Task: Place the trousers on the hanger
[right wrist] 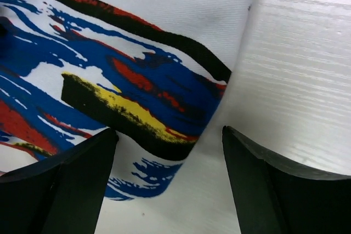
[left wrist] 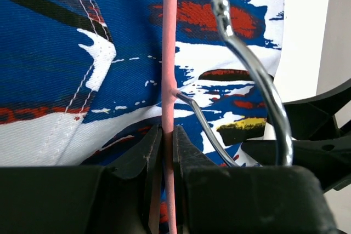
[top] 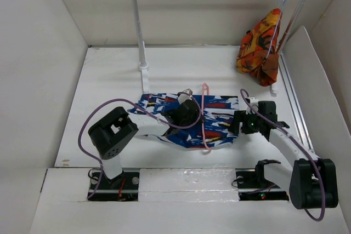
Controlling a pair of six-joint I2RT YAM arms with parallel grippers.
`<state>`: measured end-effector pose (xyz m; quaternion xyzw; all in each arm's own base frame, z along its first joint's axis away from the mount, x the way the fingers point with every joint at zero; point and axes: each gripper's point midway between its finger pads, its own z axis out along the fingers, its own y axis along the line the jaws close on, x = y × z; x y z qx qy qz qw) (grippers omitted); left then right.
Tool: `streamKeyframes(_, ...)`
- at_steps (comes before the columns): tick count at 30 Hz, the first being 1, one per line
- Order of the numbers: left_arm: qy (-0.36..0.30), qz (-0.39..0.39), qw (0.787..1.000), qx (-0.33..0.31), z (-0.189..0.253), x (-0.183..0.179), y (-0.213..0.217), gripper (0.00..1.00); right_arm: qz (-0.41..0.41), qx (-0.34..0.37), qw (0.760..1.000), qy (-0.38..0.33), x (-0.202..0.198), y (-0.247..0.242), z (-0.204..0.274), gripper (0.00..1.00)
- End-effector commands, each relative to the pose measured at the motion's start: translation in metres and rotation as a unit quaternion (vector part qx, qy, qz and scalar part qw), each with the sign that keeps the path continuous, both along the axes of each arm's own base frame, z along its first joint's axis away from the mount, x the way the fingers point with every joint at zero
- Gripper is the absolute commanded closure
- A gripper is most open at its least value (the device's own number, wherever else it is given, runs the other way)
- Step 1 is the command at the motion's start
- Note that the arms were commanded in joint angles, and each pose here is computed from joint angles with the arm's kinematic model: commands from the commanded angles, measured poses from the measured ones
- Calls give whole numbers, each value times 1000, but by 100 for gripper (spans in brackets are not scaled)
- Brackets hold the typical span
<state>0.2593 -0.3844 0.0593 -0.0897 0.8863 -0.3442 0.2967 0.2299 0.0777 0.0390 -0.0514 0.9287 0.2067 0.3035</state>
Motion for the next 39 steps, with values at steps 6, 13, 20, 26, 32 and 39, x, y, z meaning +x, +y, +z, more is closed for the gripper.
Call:
streamKeyframes(6,-24,29,994,103,-9,9,46,100,48,134,989,-28,18,37,10,91)
streamKeyframes(13,-36,55,990,125,-5,19,82,100,-34,69,994,-79,39,-24,40,100)
streamKeyframes(20,-39,38,986,156,-8,15,89,100,-42,62,993,-95,47,-43,47,100)
streamKeyframes(26,-25,37,975,216,-26,9,110,100,-64,42,991,-109,57,-61,56,100)
streamKeyframes(32,-3,55,972,228,-28,4,119,100,-89,72,984,-138,70,-64,76,100)
streamKeyframes(39,-10,103,965,241,-9,21,138,100,-95,26,987,-124,60,-72,72,100)
